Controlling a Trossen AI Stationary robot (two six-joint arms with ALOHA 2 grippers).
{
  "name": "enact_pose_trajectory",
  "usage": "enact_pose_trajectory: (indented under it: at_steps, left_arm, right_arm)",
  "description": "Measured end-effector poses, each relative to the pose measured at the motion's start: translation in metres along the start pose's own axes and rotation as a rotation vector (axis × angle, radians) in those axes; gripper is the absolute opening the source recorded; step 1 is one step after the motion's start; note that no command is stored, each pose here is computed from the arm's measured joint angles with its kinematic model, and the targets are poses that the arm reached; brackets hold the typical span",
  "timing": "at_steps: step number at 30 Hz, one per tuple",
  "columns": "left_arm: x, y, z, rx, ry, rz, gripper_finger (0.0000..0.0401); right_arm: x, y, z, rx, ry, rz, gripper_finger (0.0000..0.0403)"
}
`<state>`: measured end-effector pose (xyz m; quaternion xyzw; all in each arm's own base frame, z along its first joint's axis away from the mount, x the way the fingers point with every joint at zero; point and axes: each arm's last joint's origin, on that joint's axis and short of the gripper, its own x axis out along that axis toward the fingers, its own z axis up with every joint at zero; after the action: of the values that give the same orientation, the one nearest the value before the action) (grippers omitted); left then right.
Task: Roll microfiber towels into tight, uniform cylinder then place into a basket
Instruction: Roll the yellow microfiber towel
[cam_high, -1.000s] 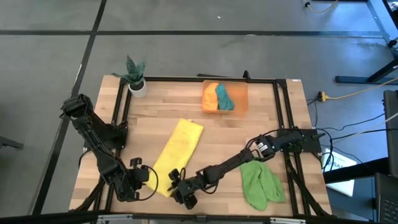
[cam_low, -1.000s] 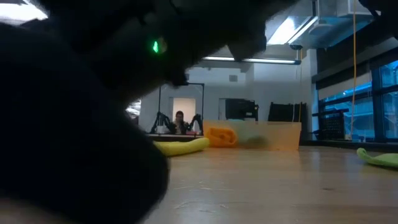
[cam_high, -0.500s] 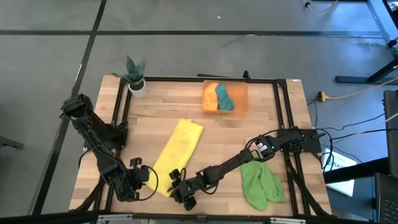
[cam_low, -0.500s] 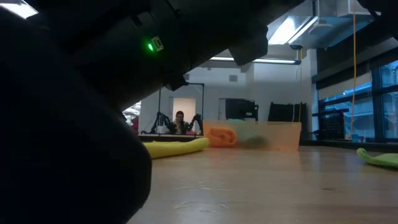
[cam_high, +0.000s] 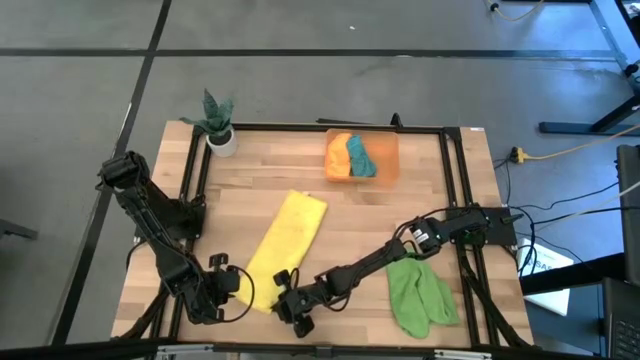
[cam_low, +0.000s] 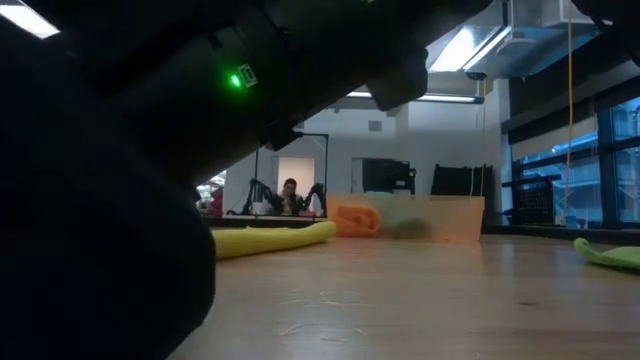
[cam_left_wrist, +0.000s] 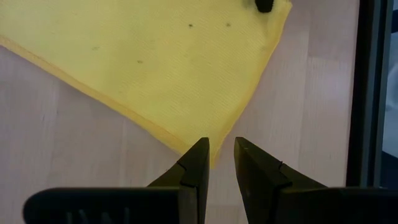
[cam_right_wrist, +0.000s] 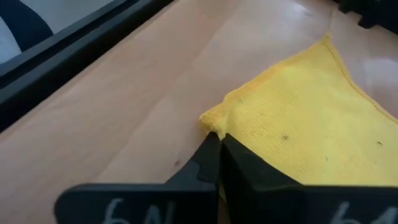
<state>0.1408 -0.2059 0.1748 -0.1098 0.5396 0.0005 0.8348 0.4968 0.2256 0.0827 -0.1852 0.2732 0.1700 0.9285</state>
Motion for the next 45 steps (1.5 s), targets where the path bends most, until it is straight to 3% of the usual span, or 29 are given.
enact_pose_trajectory:
  at_steps: [12, 20, 27, 45]
  left_arm:
    - [0.000, 0.000, 0.000, 0.004, -0.008, 0.004, 0.0069]
    - [0.000, 0.000, 0.001, 0.114, -0.035, 0.018, 0.0069]
    - [0.003, -0.004, -0.004, 0.293, -0.118, 0.075, 0.0069]
    - [0.004, -0.009, -0.004, 0.273, -0.143, 0.033, 0.0069]
  right_arm:
    - [-0.002, -0.003, 0.004, 0.055, -0.001, -0.009, 0.0006]
    - [-0.031, -0.020, 0.034, 0.086, -0.011, -0.026, 0.0006]
    - [-0.038, -0.026, 0.039, 0.134, 0.000, -0.022, 0.0006]
    - [-0.039, -0.025, 0.038, 0.135, 0.022, -0.012, 0.0006]
